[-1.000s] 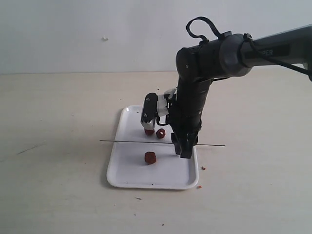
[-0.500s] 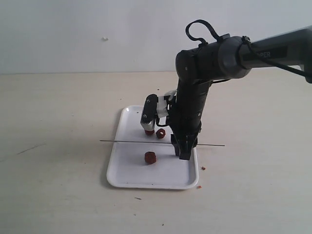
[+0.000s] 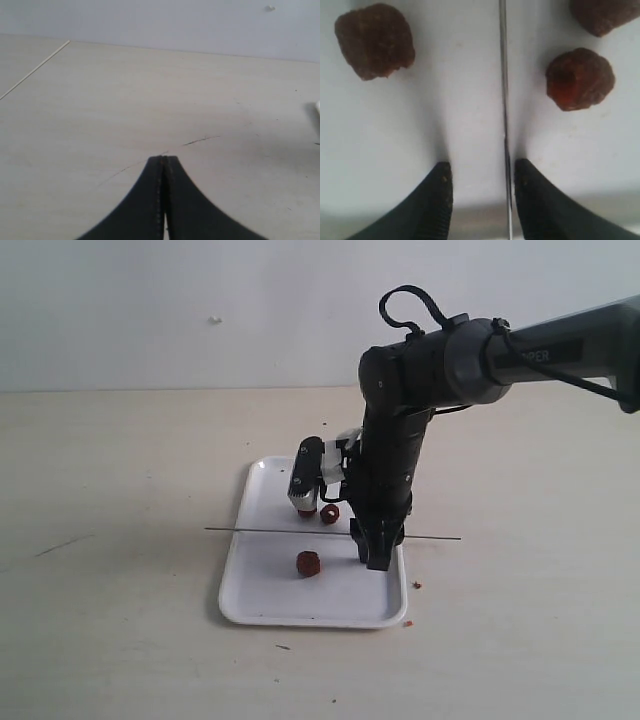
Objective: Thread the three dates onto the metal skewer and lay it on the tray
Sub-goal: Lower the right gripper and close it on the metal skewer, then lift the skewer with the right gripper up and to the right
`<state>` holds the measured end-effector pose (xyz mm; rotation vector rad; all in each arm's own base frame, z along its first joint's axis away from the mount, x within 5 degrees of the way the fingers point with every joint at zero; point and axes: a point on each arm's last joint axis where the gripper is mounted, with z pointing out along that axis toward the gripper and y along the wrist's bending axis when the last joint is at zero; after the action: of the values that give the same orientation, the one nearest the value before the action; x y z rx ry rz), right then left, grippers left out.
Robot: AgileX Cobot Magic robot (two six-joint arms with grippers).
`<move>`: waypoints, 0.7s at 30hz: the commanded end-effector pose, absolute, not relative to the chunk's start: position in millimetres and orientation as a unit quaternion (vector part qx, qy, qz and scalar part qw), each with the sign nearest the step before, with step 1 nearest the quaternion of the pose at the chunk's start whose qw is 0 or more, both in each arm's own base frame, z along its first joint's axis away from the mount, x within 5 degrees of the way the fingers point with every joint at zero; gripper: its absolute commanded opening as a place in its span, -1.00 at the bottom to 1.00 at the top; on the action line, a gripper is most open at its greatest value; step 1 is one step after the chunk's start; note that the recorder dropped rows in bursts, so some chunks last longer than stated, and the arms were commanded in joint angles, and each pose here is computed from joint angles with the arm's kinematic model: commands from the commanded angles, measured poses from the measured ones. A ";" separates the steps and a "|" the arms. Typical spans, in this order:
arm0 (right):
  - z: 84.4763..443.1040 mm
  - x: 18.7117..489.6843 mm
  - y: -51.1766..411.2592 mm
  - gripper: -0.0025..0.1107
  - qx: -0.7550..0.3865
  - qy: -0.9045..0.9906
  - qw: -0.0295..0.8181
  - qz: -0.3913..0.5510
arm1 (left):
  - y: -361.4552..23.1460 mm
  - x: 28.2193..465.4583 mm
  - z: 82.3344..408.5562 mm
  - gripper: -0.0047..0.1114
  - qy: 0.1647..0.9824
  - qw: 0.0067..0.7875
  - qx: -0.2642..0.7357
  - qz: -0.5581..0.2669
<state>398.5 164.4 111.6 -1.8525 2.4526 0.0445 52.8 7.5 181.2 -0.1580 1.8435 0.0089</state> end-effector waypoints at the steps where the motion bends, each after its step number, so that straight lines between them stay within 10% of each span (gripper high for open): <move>1: 105.4 399.4 165.0 -0.46 -0.602 0.798 0.032 0.012 | 7.6 52.7 180.8 -0.92 0.794 0.604 -0.067 0.005; 8: 105.5 400.8 165.2 -0.96 -0.602 0.797 0.039 0.008 | 7.6 52.7 180.8 -0.92 0.794 0.604 -0.067 0.005; 21: 152.8 395.2 163.7 -0.96 -0.583 0.810 0.067 0.007 | 7.6 52.7 180.8 -0.92 0.794 0.604 -0.067 0.005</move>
<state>399.9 165.3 125.6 -1.7898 2.4449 0.0280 52.8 7.5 181.2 -0.1580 1.8435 0.0089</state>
